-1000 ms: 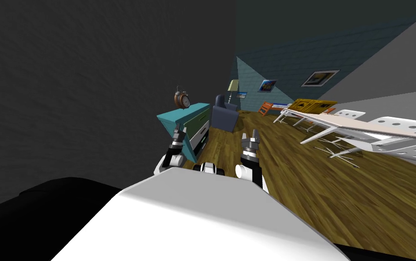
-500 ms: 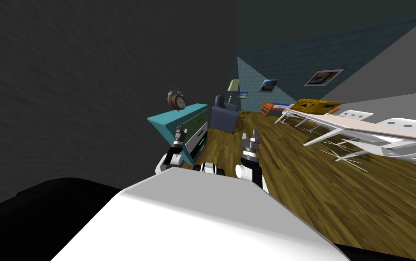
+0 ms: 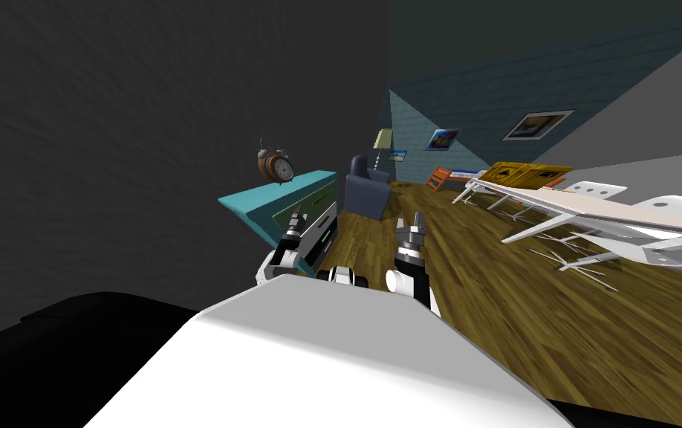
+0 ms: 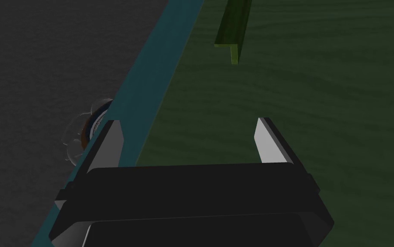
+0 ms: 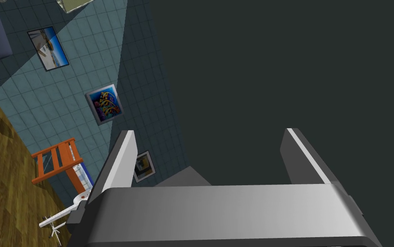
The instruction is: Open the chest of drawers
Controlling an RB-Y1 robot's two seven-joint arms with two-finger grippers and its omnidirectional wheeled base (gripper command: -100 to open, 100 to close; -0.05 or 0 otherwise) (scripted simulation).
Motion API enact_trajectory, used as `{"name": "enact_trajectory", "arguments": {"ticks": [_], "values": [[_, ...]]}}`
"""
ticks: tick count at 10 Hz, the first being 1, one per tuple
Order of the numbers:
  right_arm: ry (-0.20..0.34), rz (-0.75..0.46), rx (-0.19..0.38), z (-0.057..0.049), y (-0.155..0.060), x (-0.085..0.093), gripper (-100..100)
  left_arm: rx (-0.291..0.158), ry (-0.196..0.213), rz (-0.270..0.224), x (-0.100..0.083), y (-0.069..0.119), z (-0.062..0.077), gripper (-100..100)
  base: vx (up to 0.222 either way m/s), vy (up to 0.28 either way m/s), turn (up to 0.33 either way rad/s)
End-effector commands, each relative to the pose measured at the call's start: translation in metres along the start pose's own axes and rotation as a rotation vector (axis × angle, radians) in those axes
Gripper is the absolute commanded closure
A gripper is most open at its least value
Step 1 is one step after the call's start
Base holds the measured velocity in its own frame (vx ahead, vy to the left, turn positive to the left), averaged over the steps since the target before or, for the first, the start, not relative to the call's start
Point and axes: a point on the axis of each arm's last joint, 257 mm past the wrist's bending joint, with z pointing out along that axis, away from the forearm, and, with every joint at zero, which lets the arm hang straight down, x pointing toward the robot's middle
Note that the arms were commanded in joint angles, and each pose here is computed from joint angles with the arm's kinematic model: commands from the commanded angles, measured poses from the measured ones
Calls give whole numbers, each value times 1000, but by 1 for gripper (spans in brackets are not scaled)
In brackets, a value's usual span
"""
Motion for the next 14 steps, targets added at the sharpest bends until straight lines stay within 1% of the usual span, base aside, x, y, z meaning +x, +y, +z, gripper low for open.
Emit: {"name": "enact_trajectory", "arguments": {"ticks": [1, 4, 7, 8, 10, 11, 12, 13, 14], "values": [[0, 0, 0, 0, 0, 0, 0, -58, -30, -20, -2, 18, 2, -100, 113, -74, 17], [0, 0, 0, 0, 0, 0, 0, -97, -70, -66, 0, 32, 3, -100, 96, -61, 11], [0, 0, 0, 0, 0, 0, 0, -116, -105, -115, 4, 39, 2, -100, 47, -28, 5], [0, 0, 0, 0, 0, 0, 0, -113, -99, -107, 4, 37, 2, -100, 10, -7, 0], [0, 0, 0, 0, 0, 0, 0, -114, -103, -106, 1, 27, 5, -100, 93, 13, -17], [0, 0, 0, 0, 0, 0, 0, -112, -102, -106, 2, 28, 4, -100, 53, 14, -3], [0, 0, 0, 0, 0, 0, 0, -114, -100, -107, 3, 35, 3, 100, -53, -8, 20], [0, 0, 0, 0, 0, 0, 0, -110, -100, -107, 2, 30, 5, 100, -19, -2, -13], [0, 0, 0, 0, 0, 0, 0, -91, -110, -100, -4, 26, 17, 100, -62, -73, -93]]}}
